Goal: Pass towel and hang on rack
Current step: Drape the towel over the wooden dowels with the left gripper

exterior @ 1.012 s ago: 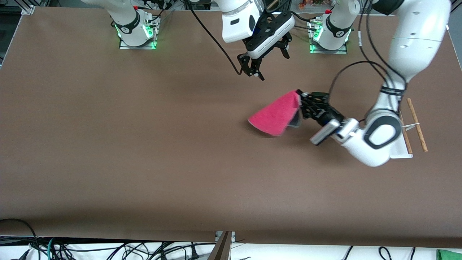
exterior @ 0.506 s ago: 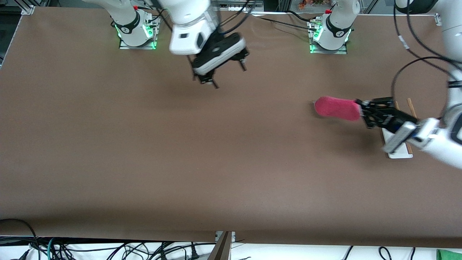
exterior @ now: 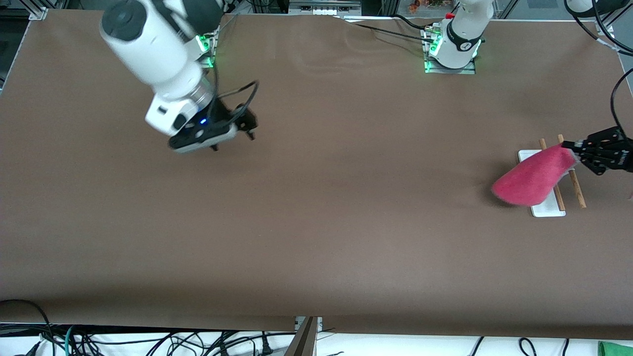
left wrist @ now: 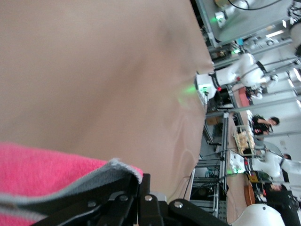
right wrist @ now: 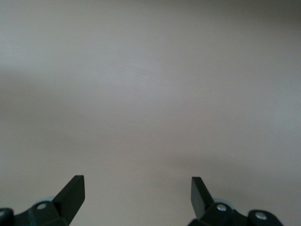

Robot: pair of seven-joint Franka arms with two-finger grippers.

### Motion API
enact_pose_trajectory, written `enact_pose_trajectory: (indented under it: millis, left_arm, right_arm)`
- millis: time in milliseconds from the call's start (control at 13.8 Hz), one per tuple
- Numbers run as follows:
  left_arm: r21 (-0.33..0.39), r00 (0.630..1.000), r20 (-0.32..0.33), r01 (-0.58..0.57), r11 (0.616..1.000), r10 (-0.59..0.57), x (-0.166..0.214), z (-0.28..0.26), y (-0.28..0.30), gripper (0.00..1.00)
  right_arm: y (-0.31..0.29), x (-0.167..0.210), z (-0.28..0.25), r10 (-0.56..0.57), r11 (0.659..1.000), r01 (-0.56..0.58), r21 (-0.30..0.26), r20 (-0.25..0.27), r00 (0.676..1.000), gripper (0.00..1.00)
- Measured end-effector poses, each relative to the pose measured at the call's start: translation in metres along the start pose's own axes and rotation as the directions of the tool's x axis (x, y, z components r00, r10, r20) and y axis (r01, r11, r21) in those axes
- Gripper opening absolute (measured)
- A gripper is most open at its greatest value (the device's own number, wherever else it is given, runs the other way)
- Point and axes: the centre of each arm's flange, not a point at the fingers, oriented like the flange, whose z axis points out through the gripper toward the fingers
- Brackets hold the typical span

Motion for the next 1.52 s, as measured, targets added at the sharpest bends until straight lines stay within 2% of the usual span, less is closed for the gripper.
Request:
enact_pose_trajectory:
  millis: [217,434,723,940,1157,1373,1518]
  left_arm:
    - [0.125,0.998,0.034,0.045,0.991,-0.05,-0.03,-0.032,0.001,0.02]
    - [0.26,0.996,0.079,0.023,0.965,-0.045,-0.053,-0.059,-0.001,0.02]
    - [0.411,0.993,0.116,-0.051,0.91,0.003,-0.084,-0.088,-0.02,0.02]
    - [0.453,0.989,0.15,-0.077,0.888,0.009,-0.088,-0.091,-0.034,0.02]
    - [0.478,0.979,0.206,-0.104,0.872,0.004,-0.101,-0.09,-0.054,0.02]
    - [0.506,0.979,0.202,-0.099,0.857,-0.006,-0.116,-0.085,-0.086,0.02]
    - [0.517,0.979,0.204,-0.104,0.85,-0.004,-0.114,-0.083,-0.092,0.05]
  right_arm:
    - [0.077,-0.002,0.027,0.122,0.992,-0.12,-0.037,0.057,0.991,1.0]
    - [0.16,-0.005,0.015,0.21,0.976,-0.207,-0.07,0.048,0.976,1.0]
    - [0.238,-0.026,-0.034,0.219,0.97,-0.214,-0.113,0.034,0.975,1.0]
    - [0.261,-0.05,-0.07,0.224,0.962,-0.211,-0.176,0.054,0.973,1.0]
    - [0.256,-0.068,-0.099,0.223,0.96,-0.203,-0.192,0.089,0.971,1.0]
    - [0.253,-0.068,-0.126,0.221,0.96,-0.206,-0.191,0.058,0.974,1.0]
    - [0.256,-0.067,-0.132,0.226,0.958,-0.214,-0.189,0.046,0.973,1.0]
